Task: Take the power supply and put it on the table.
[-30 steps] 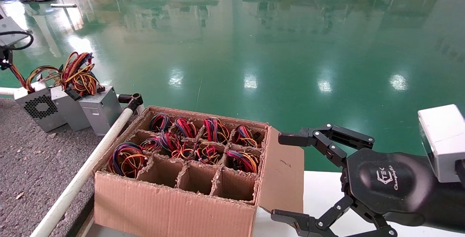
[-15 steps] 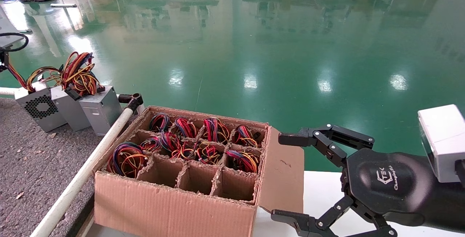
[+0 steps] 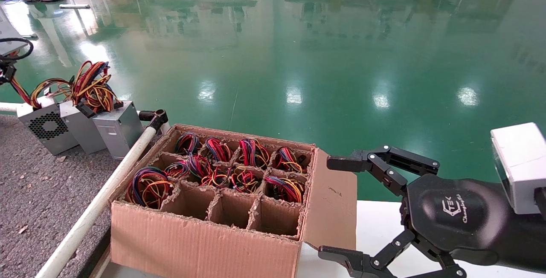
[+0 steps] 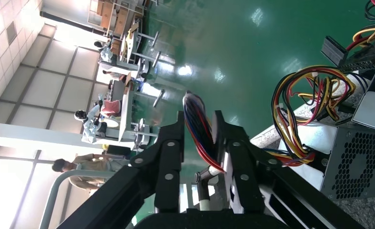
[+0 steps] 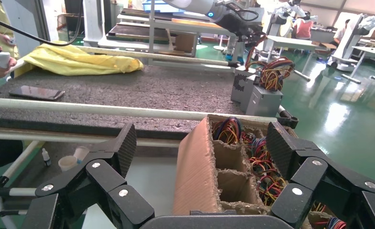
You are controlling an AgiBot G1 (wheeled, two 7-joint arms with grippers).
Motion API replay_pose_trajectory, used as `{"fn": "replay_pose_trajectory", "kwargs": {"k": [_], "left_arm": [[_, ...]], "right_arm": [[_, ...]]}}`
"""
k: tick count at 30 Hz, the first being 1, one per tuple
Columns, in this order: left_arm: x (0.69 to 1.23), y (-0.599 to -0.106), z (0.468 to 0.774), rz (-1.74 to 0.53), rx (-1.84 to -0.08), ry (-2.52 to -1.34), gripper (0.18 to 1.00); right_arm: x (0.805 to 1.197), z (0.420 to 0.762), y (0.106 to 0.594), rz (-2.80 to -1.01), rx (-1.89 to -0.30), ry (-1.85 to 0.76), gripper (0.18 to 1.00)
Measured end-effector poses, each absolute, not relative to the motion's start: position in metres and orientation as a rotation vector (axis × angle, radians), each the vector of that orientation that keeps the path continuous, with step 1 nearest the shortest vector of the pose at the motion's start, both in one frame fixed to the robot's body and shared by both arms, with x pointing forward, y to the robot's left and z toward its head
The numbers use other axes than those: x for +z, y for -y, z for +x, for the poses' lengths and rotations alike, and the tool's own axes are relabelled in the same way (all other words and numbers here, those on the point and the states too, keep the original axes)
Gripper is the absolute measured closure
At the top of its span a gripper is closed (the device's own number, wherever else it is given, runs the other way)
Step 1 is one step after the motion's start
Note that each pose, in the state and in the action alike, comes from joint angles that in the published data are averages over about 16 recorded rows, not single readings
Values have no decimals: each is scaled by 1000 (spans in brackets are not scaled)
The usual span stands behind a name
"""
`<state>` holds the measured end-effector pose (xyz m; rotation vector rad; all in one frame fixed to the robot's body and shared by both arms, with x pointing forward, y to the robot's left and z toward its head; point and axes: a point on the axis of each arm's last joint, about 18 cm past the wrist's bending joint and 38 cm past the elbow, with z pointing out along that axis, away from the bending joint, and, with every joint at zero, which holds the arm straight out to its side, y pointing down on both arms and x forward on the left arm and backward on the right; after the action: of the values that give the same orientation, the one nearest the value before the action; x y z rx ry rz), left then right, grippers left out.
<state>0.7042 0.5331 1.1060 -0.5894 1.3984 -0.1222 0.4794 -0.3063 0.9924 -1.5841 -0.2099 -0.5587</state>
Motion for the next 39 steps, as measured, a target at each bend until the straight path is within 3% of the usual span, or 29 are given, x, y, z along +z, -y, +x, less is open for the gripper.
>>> {"fn": "replay_pose_trajectory", "kwargs": {"k": [5,17,27,39], "left_arm": [[1106,-533,704,-589,-123,-1398,834],[1116,-525,704,-602,-230,-1364,578],[1148,-502,701,-673,-574,-1253,356],[1220,-424,691,-559,-980,-1193,216]], "right_arm": [[992,479,306,-1584,-559,210,178],[992,479,306,-1584,-559,210,178],[992,479,306,-1584,-559,210,178],[992,479,306,-1584,-559,210,178]]}}
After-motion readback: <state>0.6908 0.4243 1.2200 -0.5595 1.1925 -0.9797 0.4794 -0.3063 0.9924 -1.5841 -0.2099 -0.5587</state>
